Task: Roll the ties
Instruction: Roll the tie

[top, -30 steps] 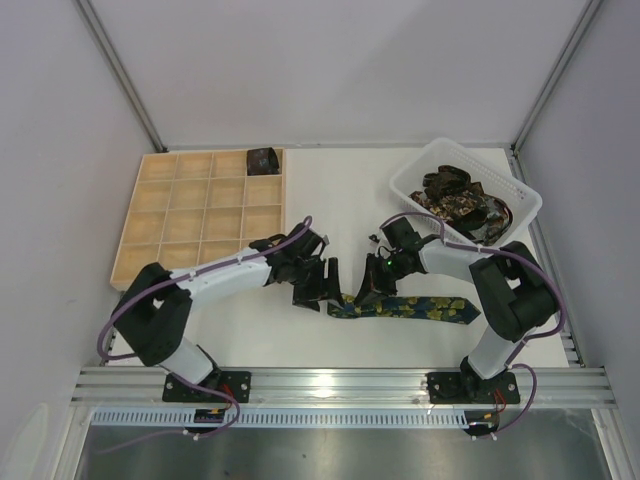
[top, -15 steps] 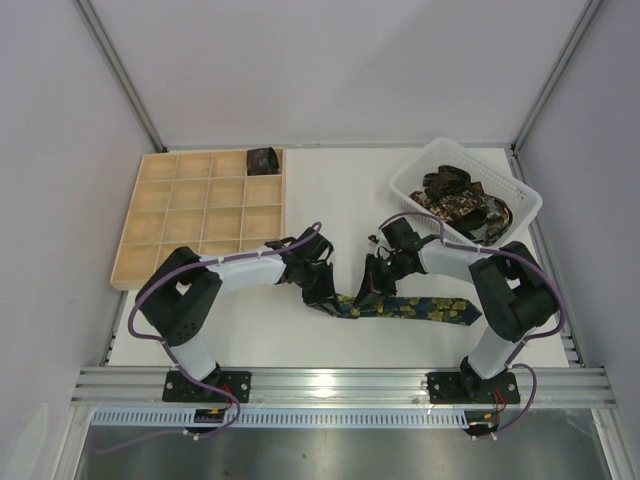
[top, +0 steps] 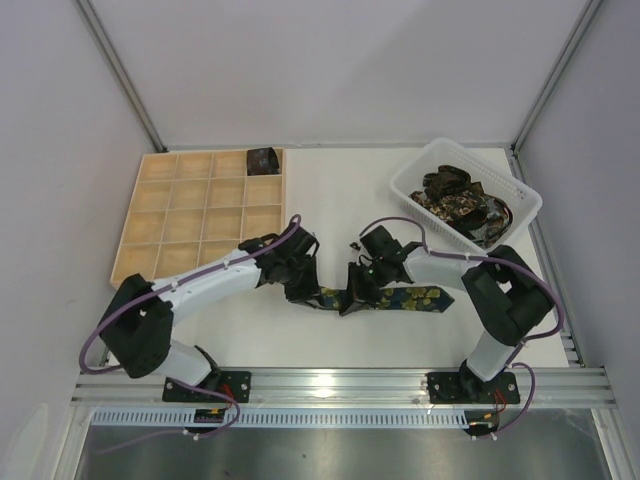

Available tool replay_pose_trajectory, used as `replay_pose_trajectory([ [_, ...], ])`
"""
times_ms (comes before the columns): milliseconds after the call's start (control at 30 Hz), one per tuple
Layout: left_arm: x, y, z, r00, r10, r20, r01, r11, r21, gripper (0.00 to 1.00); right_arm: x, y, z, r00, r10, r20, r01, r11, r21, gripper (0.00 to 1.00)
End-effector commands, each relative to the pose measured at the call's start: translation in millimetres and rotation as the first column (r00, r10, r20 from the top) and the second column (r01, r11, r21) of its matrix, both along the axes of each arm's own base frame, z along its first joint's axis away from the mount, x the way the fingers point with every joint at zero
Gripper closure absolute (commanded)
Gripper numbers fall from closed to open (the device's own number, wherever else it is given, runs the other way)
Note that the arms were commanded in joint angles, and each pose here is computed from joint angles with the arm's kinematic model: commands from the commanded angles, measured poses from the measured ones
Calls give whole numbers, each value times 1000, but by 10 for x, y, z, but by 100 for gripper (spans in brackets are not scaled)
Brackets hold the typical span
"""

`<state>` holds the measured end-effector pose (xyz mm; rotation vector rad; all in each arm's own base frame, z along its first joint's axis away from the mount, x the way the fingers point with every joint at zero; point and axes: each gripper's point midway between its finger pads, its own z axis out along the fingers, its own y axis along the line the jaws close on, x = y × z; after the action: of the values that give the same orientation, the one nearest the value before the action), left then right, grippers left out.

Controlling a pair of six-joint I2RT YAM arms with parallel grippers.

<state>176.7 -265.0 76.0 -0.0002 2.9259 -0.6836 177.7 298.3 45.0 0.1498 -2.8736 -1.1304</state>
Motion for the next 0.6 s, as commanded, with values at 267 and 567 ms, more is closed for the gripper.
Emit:
replay_pose_trajectory([
  [267, -15, 185, 72, 998, 67, 10, -68, 993, 92, 99, 355, 378, 195, 997, -25, 71, 21, 998, 60, 100],
  [567, 113, 97, 90, 998, 64, 30, -66, 993, 94, 100, 638, 82, 72, 991, -82, 102, 85, 996, -27, 100],
])
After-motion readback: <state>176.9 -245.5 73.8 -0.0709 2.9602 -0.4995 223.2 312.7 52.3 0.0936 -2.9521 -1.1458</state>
